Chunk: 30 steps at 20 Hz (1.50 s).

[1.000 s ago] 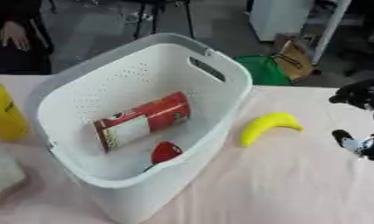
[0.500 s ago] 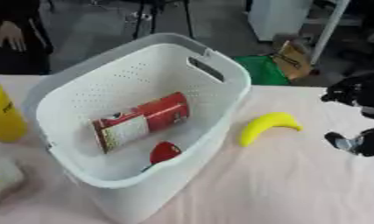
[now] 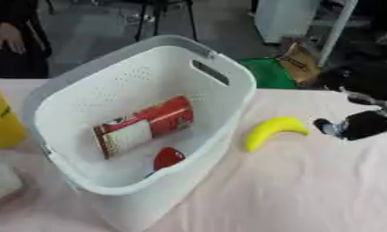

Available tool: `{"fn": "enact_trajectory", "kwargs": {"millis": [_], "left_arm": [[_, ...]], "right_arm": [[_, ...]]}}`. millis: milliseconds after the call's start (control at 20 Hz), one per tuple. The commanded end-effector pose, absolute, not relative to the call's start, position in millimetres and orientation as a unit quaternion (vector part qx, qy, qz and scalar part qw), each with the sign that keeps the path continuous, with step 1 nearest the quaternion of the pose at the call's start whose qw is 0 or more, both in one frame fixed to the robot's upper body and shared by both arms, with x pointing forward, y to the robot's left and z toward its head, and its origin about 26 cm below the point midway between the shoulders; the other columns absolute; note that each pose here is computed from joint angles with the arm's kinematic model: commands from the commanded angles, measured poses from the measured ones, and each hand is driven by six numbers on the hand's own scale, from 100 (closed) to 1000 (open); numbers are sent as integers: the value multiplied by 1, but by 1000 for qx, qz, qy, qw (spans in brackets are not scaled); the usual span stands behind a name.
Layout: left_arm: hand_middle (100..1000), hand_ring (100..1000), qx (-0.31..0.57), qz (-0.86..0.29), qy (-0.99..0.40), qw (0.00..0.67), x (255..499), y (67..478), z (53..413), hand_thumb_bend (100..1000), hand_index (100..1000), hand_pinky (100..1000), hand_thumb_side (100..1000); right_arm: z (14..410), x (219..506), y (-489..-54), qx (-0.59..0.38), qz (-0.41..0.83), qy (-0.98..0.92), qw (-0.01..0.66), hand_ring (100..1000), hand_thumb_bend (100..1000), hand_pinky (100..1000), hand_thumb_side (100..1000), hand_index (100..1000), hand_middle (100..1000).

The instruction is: Pick up objects on the table and place them in the box.

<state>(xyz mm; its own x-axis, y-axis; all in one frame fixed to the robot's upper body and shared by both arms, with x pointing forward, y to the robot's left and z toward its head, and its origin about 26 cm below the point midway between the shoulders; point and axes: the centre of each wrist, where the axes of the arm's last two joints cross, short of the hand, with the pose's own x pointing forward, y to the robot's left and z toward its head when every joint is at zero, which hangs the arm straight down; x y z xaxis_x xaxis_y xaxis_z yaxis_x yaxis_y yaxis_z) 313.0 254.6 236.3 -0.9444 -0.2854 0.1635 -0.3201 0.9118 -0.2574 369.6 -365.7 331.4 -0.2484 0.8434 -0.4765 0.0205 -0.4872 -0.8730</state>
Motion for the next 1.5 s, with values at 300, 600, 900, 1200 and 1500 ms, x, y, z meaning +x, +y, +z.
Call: {"fn": "enact_trajectory", "kwargs": {"millis": [300, 600, 900, 1200, 1500], "left_arm": [[593, 492, 144, 135, -979, 48, 311, 252, 244, 100, 750, 649, 1000], [595, 492, 140, 135, -980, 47, 311, 251, 246, 100, 749, 650, 1000], [595, 493, 134, 131, -981, 43, 311, 249, 249, 100, 749, 651, 1000], [595, 493, 127, 123, -984, 34, 312, 247, 254, 100, 749, 652, 1000], [596, 494, 126, 119, -984, 31, 312, 247, 257, 100, 749, 653, 1000]], "right_arm": [[334, 396, -368, -505, 686, -400, 338, 993, 355, 952, 678, 1000, 947], [326, 412, -366, -487, 697, -393, 350, 1000, 390, 961, 587, 1000, 967], [321, 424, -369, -473, 718, -357, 365, 1000, 415, 969, 475, 1000, 980], [319, 428, -379, -465, 736, -315, 378, 1000, 419, 971, 423, 1000, 1000], [323, 425, -385, -474, 742, -297, 370, 1000, 415, 967, 424, 1000, 997]]}}
